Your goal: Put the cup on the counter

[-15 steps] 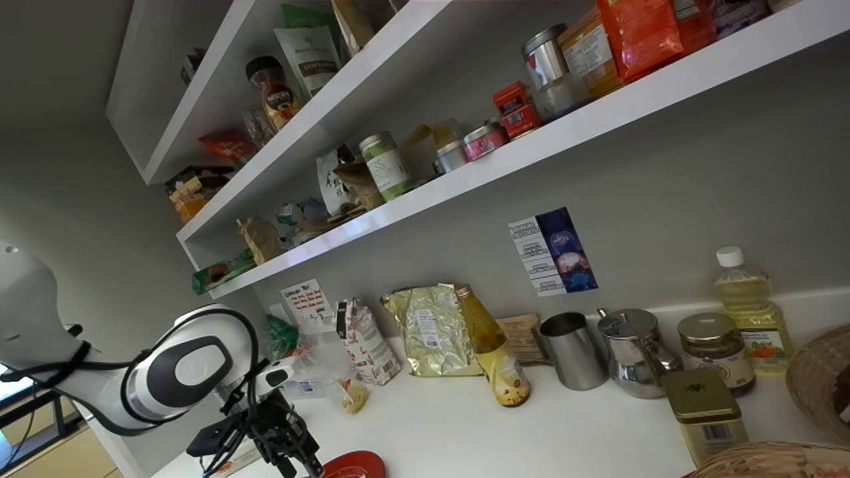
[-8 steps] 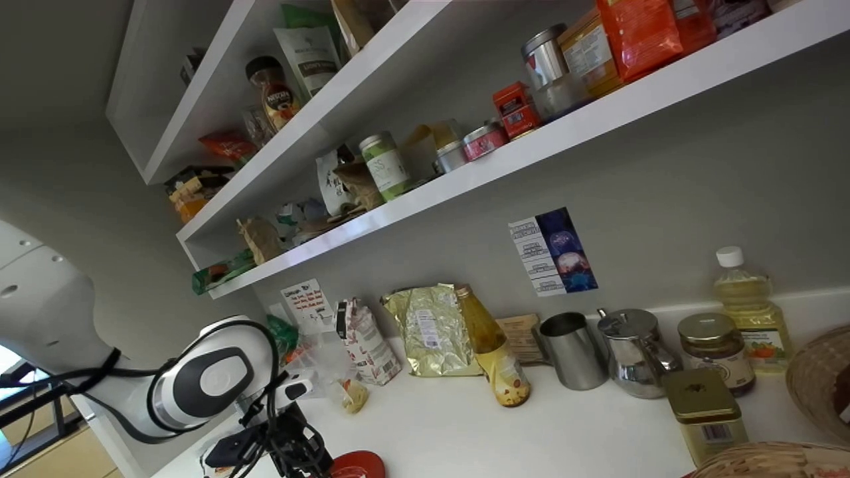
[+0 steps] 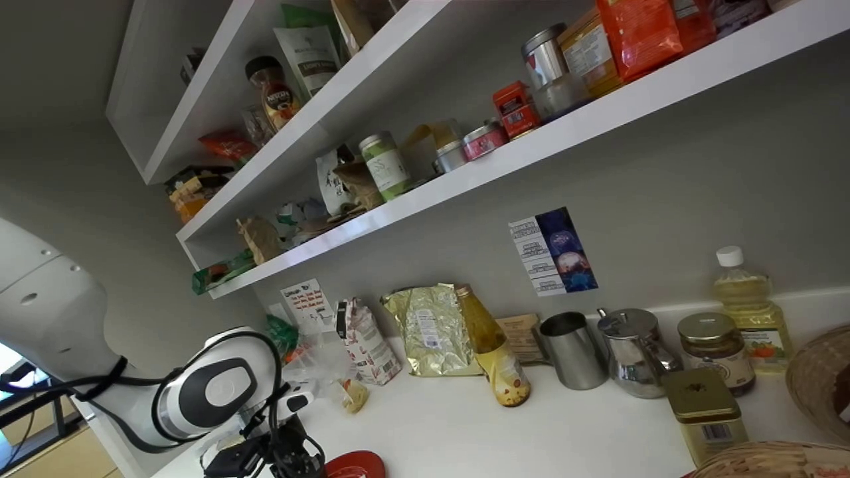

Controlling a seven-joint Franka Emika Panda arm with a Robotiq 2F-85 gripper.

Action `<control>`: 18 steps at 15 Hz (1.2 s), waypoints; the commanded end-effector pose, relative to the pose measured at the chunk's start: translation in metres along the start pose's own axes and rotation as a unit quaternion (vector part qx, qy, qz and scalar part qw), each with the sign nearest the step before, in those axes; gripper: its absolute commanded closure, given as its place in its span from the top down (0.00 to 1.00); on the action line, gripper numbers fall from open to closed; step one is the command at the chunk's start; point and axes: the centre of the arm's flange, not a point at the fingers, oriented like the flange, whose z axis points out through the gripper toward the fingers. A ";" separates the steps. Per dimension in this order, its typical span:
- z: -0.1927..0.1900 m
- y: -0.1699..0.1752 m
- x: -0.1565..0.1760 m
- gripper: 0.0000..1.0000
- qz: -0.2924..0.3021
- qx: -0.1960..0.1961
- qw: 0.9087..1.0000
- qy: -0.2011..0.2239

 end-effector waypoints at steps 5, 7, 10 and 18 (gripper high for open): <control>0.014 0.002 0.001 0.02 0.003 0.006 1.000 -0.009; 0.015 0.003 0.001 0.00 0.005 0.006 1.000 -0.012; 0.013 0.006 0.001 0.03 0.009 0.007 1.000 -0.012; -0.022 0.002 0.008 0.03 0.013 0.019 1.000 0.015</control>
